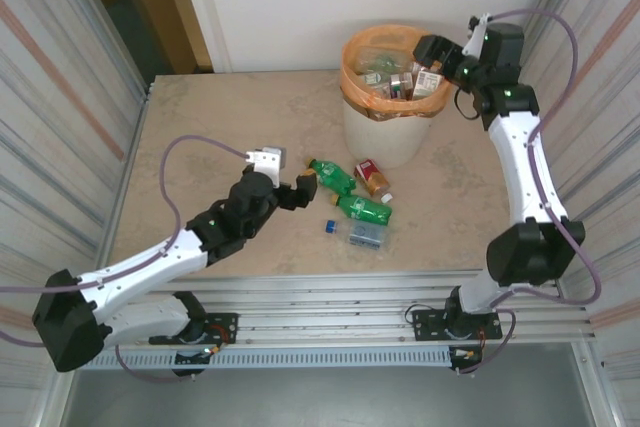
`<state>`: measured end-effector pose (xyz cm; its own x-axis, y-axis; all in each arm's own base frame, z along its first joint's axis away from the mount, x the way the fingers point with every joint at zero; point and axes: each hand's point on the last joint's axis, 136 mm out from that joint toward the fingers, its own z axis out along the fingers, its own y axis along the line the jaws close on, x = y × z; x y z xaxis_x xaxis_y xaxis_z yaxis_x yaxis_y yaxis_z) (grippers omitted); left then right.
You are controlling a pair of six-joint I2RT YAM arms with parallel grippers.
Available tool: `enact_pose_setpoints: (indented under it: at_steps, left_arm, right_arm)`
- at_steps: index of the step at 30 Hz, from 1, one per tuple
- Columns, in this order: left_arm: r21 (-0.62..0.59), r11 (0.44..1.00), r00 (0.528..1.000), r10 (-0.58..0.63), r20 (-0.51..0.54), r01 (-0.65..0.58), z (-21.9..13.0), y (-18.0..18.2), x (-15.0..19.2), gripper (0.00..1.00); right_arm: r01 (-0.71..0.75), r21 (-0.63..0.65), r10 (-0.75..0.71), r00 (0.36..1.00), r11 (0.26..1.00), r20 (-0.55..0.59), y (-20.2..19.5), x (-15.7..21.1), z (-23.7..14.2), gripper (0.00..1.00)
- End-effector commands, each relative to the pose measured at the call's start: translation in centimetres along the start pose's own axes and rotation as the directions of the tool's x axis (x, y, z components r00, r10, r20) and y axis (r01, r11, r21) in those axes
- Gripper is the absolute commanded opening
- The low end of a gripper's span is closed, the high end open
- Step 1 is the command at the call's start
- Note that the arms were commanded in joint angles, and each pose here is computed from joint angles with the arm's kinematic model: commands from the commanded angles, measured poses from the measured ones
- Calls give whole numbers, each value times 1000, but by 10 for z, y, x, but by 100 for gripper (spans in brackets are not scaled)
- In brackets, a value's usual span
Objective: Put the plastic bottles in the bin
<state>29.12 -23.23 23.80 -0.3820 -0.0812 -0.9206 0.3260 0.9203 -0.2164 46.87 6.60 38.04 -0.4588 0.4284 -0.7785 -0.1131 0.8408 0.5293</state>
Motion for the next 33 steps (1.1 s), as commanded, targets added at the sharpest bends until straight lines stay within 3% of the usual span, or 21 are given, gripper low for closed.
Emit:
enact_pose_setpoints:
  at_steps: [1,10,21,33]
  left_arm:
    - [-68,991,993,-119,-4,118,4,10,-3,99]
    - [-131,942,948,-315,-45,307,18,21,33,99]
    - [-183,917,926,-371,-63,355,23,29,43,99]
    - [-244,863,889,-458,-10,442,13,58,53,99]
  right_arm:
    - [112,-11,-112,994,994,11,12,18,-28,98]
    - [327,76,-312,935,942,-169,17,110,-72,98]
    - [438,46,-361,791,898,-493,11,242,-102,98]
    - [535,-57,-381,520,843,-764,1,334,-114,100]
